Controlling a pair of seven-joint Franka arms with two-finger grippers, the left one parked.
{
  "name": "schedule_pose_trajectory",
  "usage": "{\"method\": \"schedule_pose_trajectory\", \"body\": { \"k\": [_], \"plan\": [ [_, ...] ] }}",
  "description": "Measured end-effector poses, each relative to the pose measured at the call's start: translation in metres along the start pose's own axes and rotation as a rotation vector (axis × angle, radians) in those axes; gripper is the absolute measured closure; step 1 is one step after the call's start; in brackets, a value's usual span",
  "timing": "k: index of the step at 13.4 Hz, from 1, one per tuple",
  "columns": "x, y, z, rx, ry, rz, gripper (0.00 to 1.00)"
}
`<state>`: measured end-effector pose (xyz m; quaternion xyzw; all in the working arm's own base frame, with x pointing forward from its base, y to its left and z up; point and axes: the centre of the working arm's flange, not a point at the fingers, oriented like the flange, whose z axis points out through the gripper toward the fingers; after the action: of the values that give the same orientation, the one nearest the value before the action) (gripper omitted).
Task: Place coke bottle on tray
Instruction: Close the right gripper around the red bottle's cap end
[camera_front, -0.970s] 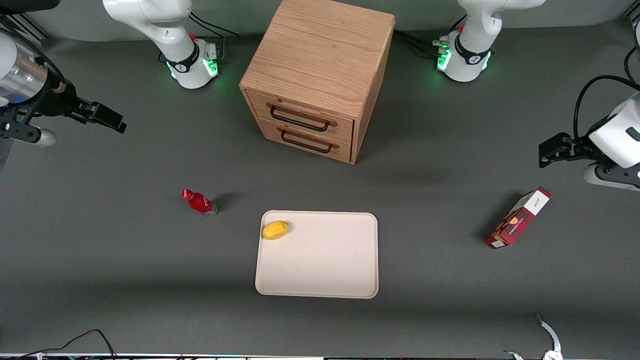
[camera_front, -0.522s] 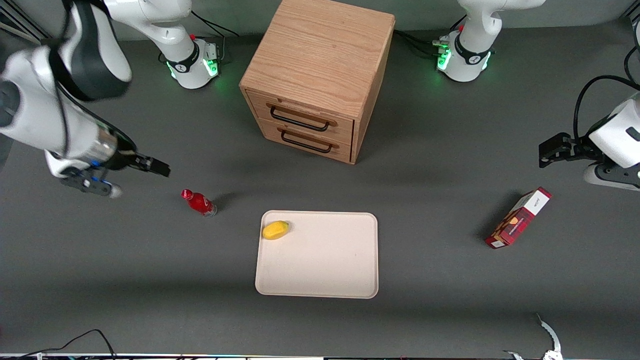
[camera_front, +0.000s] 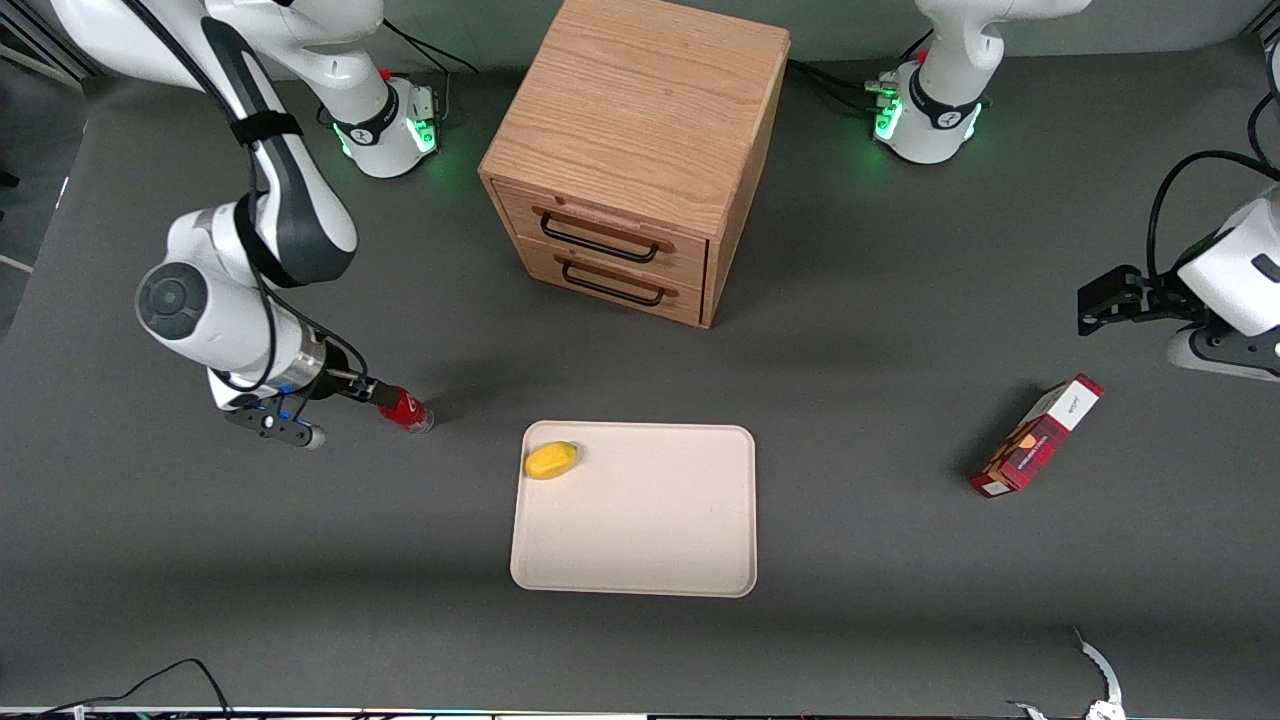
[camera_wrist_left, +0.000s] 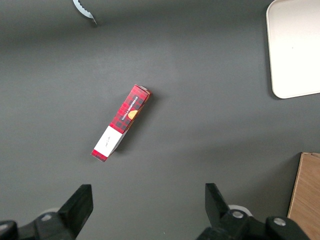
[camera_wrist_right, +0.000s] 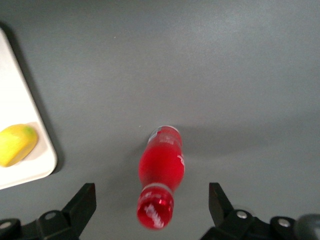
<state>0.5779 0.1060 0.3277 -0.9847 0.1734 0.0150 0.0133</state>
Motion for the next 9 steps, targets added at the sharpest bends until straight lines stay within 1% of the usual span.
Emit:
{"method": "schedule_pose_trajectory", "body": {
  "k": [1,2,5,7,8,9],
  "plan": [
    [-0.001,0.001,0.007,-0.005,0.002,-0.001,0.00],
    [-0.002,0.002,0.010,-0.008,0.004,-0.004,0.07],
    [-0.005,-0.001,0.011,-0.020,0.008,-0.022,0.42],
    [-0.009,-0.007,0.010,-0.019,0.010,-0.036,0.62],
    [-0.009,-0.008,0.009,-0.018,0.012,-0.038,0.68],
    [-0.010,-0.010,0.008,-0.018,0.014,-0.042,0.68]
  ]
}}
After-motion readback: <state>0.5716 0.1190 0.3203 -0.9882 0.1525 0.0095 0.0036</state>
